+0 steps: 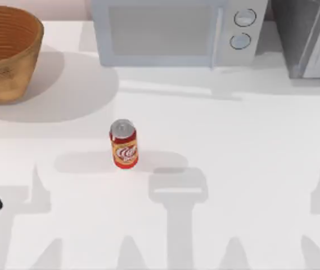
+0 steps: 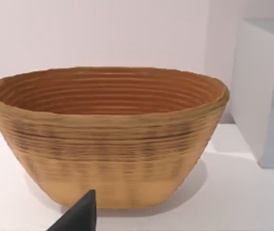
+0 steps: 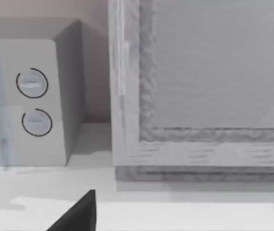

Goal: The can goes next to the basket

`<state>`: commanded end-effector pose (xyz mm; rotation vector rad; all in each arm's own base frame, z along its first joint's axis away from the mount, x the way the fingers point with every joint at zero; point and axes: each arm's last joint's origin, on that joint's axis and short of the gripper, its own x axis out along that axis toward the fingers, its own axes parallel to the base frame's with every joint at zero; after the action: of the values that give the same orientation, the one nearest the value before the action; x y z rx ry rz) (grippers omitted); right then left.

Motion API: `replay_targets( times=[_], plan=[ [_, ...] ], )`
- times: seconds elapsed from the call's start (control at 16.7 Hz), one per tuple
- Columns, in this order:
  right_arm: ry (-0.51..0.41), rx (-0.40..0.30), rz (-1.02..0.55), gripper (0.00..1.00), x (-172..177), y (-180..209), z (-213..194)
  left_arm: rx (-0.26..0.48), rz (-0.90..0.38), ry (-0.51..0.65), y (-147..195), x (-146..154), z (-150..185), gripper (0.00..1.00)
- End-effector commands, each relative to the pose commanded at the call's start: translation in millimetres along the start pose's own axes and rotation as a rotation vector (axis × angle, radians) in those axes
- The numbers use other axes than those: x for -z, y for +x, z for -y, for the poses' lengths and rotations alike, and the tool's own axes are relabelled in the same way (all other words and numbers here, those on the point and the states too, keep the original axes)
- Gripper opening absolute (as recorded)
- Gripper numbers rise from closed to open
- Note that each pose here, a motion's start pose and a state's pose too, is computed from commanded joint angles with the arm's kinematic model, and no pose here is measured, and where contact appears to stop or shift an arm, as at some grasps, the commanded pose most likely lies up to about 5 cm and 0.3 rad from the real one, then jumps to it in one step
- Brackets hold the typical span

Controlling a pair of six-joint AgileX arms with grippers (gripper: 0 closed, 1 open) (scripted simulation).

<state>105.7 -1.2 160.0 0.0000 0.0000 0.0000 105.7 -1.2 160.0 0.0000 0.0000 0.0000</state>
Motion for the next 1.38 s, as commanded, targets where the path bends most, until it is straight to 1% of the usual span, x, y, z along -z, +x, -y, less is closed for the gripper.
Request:
replay_targets(
  times=[0.18, 0.3, 0.48, 0.72, 0.9, 1.08, 1.26, 1.38],
  plan=[
    [0.0, 0.0, 0.0, 1.0, 0.0, 0.0, 0.0, 0.0, -0.009, 0.0, 0.2, -0.9, 0.1, 1.0],
    [0.0, 0.0, 0.0, 1.0, 0.0, 0.0, 0.0, 0.002, -0.053, 0.003, 1.2, -6.1, 0.6, 1.0],
    [0.0, 0.0, 0.0, 1.0, 0.0, 0.0, 0.0, 0.025, -0.166, 0.02, 5.8, -24.2, 3.5, 1.0],
    [0.0, 0.0, 0.0, 1.0, 0.0, 0.0, 0.0, 0.1, -0.372, 0.073, 24.8, -63.0, 12.8, 1.0],
    [0.0, 0.0, 0.0, 1.0, 0.0, 0.0, 0.0, 0.181, -0.548, 0.136, 53.0, -94.5, 26.3, 1.0],
    [0.0, 0.0, 0.0, 1.0, 0.0, 0.0, 0.0, 0.273, -0.732, 0.215, 92.3, -119.1, 47.8, 1.0],
    [0.0, 0.0, 0.0, 1.0, 0.0, 0.0, 0.0, 0.367, -0.915, 0.305, 137.5, -130.5, 77.7, 1.0],
    [0.0, 0.0, 0.0, 1.0, 0.0, 0.0, 0.0, 0.426, -1.032, 0.366, 167.1, -129.6, 101.2, 1.0]
  ],
)
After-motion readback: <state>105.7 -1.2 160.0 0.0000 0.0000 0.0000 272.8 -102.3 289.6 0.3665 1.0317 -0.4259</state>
